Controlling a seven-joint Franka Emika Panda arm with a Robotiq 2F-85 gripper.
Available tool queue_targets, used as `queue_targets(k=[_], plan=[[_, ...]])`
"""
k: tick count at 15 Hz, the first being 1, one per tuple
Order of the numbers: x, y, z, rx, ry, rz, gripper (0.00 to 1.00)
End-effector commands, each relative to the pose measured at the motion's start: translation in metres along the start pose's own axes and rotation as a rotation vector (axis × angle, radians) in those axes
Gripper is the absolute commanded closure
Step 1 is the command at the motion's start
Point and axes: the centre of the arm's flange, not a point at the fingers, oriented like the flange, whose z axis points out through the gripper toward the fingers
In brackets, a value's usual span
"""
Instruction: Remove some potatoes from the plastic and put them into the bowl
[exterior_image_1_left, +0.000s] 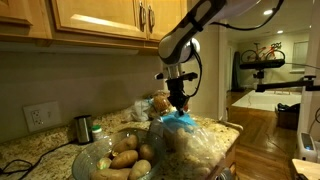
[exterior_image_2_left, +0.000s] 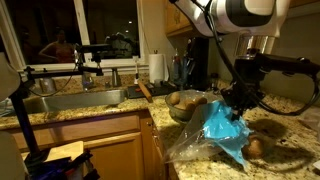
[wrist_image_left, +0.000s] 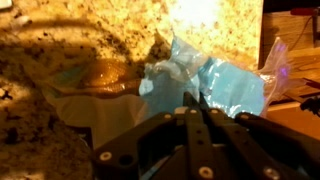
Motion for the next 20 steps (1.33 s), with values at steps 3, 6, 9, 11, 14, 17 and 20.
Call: queue_targets(k=[3, 6, 9, 11, 14, 17, 20], plan=[[-0.033, 0.002, -0.014, -0.045, -0.045, 0.059, 0.99], [-0.042, 0.003, -0.018, -0.058, -0.053, 0.08, 0.99], [-0.047, 0.005, -0.018, -0.058, -0.052, 0.096, 0.99], [-0.045, 0.004, -0.017, -0.055, -0.05, 0.104, 0.74], [-0.039, 0.001, -0.019, -0.052, -0.038, 0.106, 0.61], [-0.03, -0.004, -0.023, -0.054, -0.032, 0.097, 0.41], [-0.018, -0.012, -0.028, -0.054, -0.028, 0.086, 0.22]])
